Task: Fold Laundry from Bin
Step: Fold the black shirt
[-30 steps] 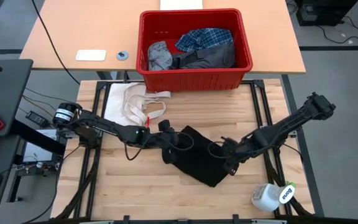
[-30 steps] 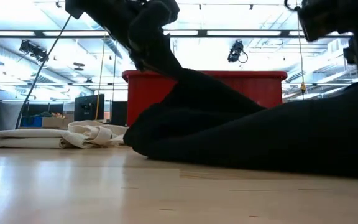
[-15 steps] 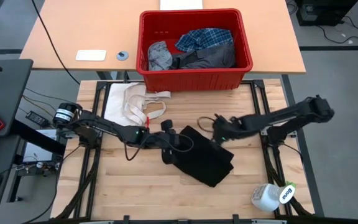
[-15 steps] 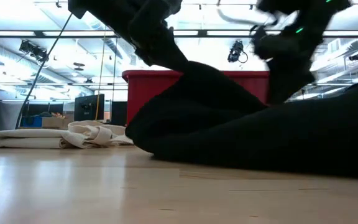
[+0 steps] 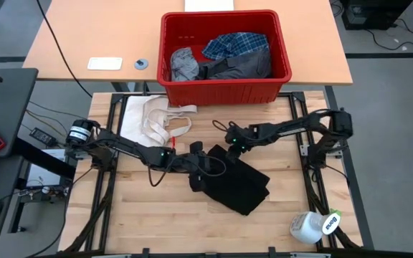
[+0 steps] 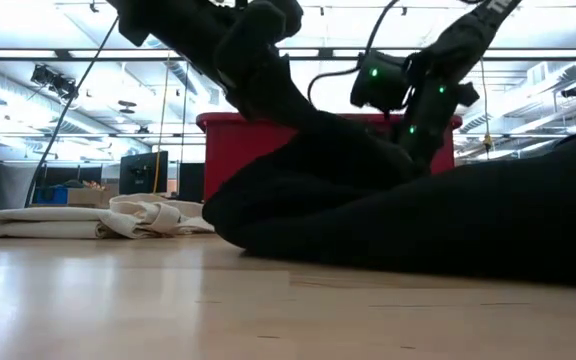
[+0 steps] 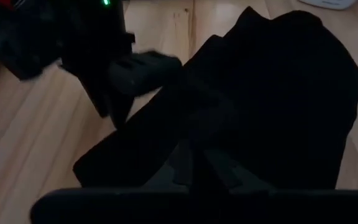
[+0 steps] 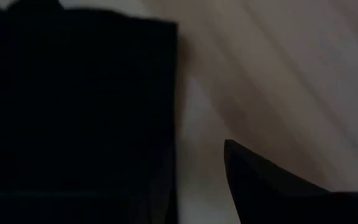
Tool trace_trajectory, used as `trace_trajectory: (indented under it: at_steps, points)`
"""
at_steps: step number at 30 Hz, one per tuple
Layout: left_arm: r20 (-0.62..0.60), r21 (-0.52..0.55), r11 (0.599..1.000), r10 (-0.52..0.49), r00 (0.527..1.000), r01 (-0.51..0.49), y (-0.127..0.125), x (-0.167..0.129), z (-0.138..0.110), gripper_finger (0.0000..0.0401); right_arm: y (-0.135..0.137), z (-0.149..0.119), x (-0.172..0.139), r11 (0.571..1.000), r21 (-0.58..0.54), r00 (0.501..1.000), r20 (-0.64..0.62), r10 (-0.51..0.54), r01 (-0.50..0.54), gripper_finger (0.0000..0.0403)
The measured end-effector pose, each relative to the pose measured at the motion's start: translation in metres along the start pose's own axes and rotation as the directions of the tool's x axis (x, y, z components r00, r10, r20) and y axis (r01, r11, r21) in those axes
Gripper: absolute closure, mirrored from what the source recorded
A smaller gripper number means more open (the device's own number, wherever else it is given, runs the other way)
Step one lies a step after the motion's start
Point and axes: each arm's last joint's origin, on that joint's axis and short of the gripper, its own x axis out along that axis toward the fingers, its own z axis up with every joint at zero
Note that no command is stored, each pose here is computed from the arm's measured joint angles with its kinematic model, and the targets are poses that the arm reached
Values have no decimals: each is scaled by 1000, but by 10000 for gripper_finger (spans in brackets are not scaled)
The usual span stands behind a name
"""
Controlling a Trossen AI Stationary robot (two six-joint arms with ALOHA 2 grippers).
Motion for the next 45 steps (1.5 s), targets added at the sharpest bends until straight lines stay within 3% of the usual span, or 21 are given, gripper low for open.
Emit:
trace_trajectory:
  at_steps: [4, 9, 14, 16, 21, 28, 35, 41, 45]
  points:
    - [19, -6, 1000, 0, 1000, 1, -1, 3, 0, 389, 2, -3, 13, 1000, -21, 999, -36, 16, -17, 256]
    - [17, -20, 996, 93, 996, -93, 10, 5, 1, 389, 12, -4, 12, 993, -85, 997, -14, 78, -79, 256]
    - [-5, -40, 989, 145, 989, -145, 27, 12, -2, 389, 31, 2, 5, 937, -202, 955, 23, 297, -287, 257]
    - [-19, -39, 986, 161, 987, -161, 34, 13, -3, 389, 36, 2, 5, 925, -217, 945, 32, 325, -310, 257]
    - [-33, -39, 985, 169, 985, -171, 46, 19, -6, 389, 33, -1, 1, 953, -159, 964, 19, 266, -260, 257]
    - [40, -37, 985, 169, 985, -167, 51, 20, 1, 389, 14, 2, -34, 986, -79, 987, 41, 152, -149, 257]
    - [70, -37, 983, 180, 981, -178, 56, 21, 5, 389, 13, -10, -73, 988, 3, 988, 17, 152, -152, 257]
    - [69, -35, 984, 179, 982, -176, 55, 23, 3, 389, 40, -23, -101, 967, -95, 966, 87, 245, -237, 257]
    - [68, -38, 984, 178, 982, -176, 53, 29, -1, 389, 54, -34, -99, 975, -136, 975, 110, 192, -177, 257]
